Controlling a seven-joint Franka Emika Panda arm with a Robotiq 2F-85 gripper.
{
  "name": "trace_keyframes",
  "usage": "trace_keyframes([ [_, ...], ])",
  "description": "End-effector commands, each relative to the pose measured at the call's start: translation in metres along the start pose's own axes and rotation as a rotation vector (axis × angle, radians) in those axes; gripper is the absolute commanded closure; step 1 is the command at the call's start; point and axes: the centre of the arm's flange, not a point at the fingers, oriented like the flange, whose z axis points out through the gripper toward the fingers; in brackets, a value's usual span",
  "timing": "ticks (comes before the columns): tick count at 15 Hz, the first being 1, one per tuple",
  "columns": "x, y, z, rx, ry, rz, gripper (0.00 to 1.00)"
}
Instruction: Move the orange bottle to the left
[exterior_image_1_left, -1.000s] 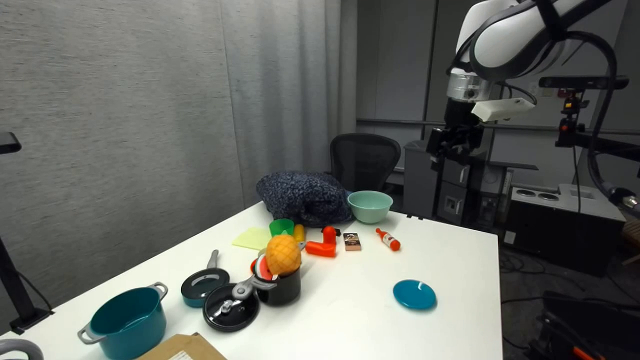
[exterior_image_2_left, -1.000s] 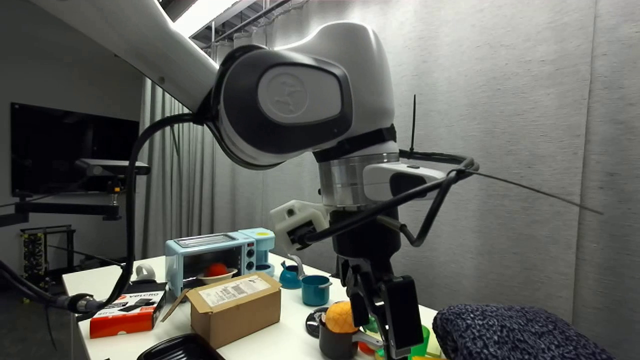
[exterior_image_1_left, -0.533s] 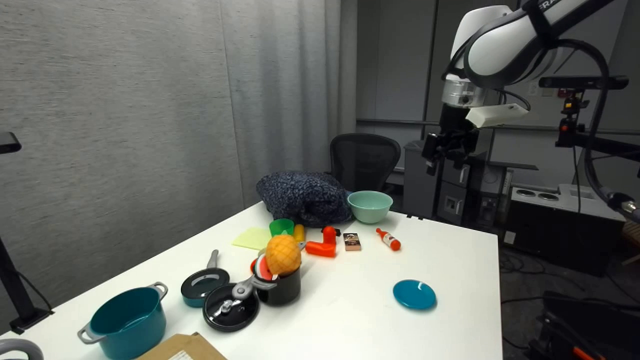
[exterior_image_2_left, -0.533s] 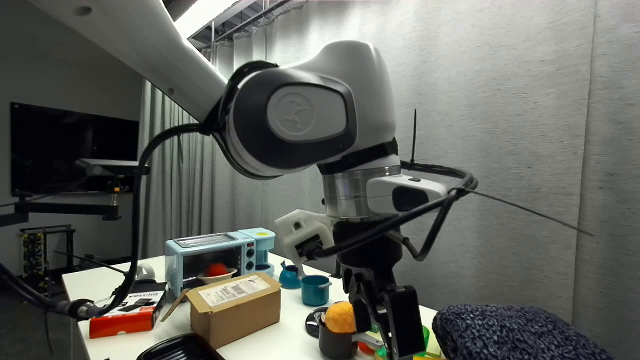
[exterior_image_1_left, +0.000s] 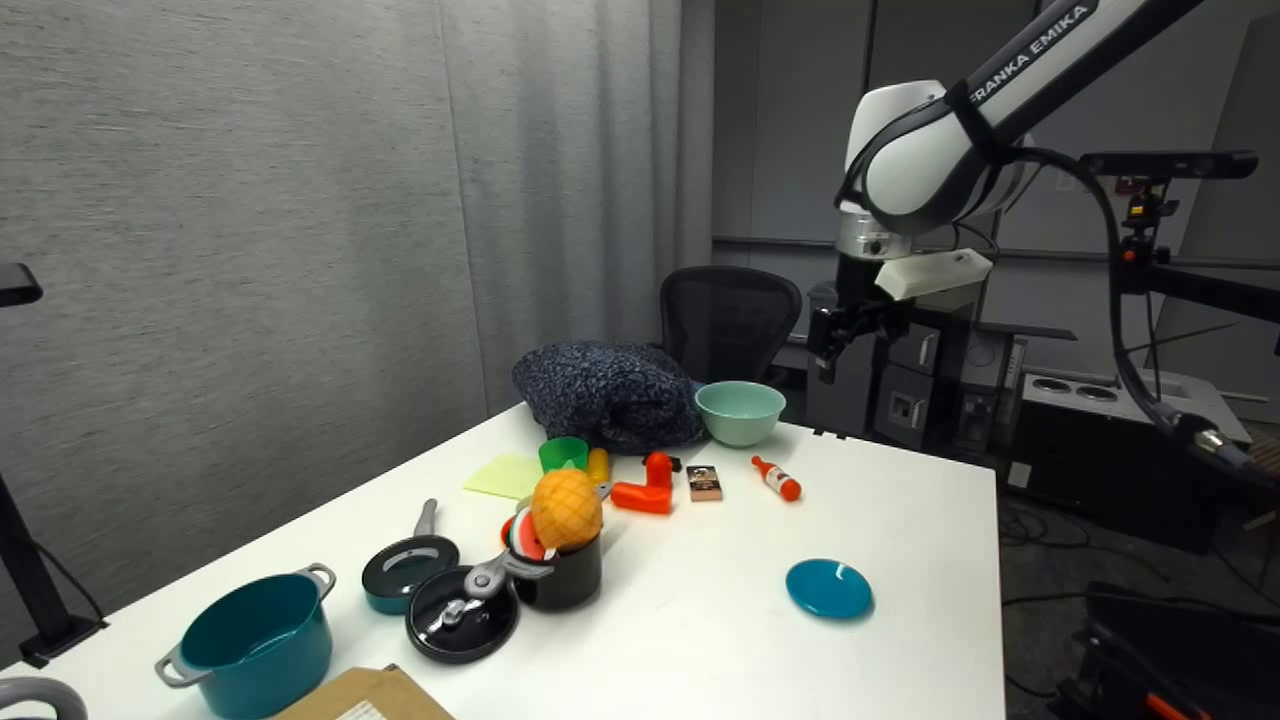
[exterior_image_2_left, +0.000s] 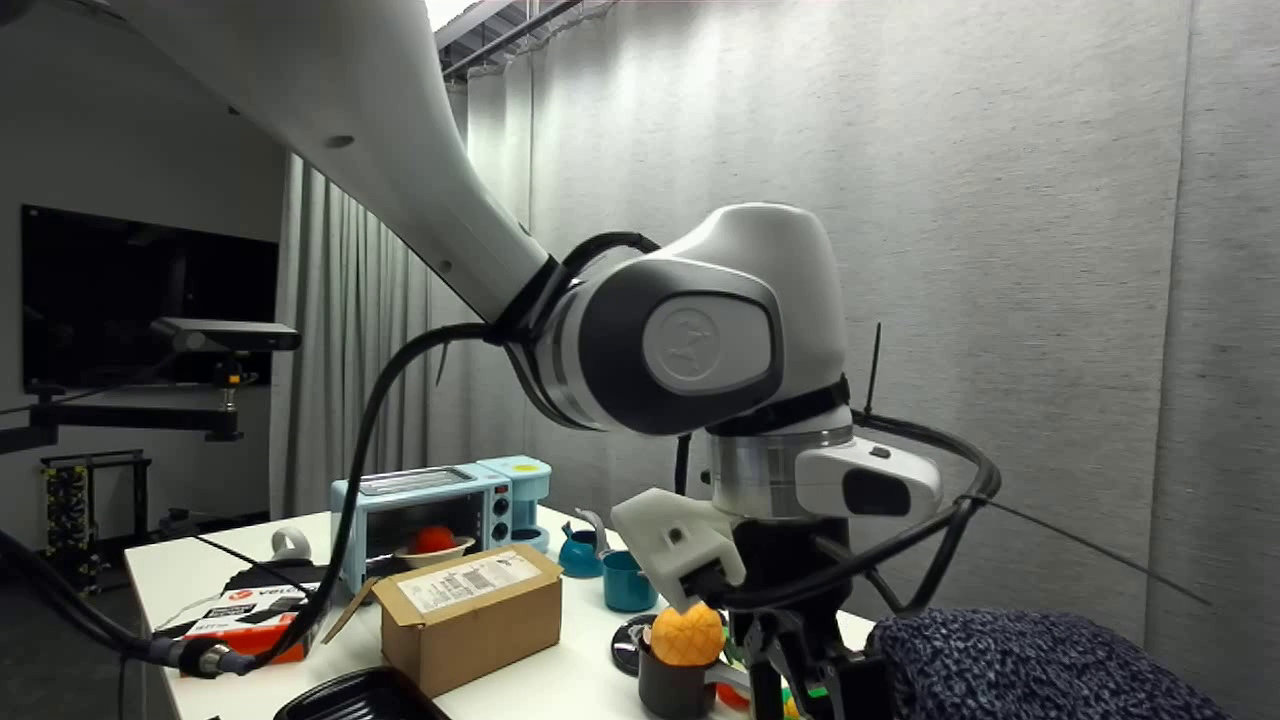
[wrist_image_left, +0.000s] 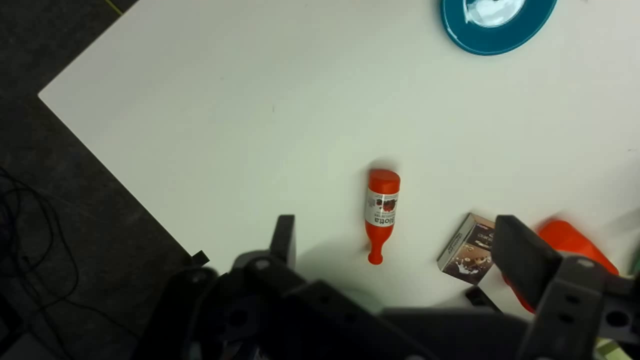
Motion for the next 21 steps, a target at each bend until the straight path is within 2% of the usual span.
trace_keyframes([
  [1,0.035,0.000,0.037,-0.026,-0.029,0.042,0.00],
  [4,0.048,0.004,0.057,-0.049,-0.039,0.063,0.00],
  [5,0.048,0.004,0.054,-0.044,-0.036,0.066,0.00],
  [6,0.031,0.005,0.055,-0.048,-0.051,0.043,0.00],
  [16,0.040,0.004,0.056,-0.053,-0.042,0.048,0.00],
  [19,0.056,-0.011,0.101,-0.070,-0.096,0.059,0.00],
  [21,0.058,-0.019,0.131,-0.027,-0.151,0.013,0.00],
])
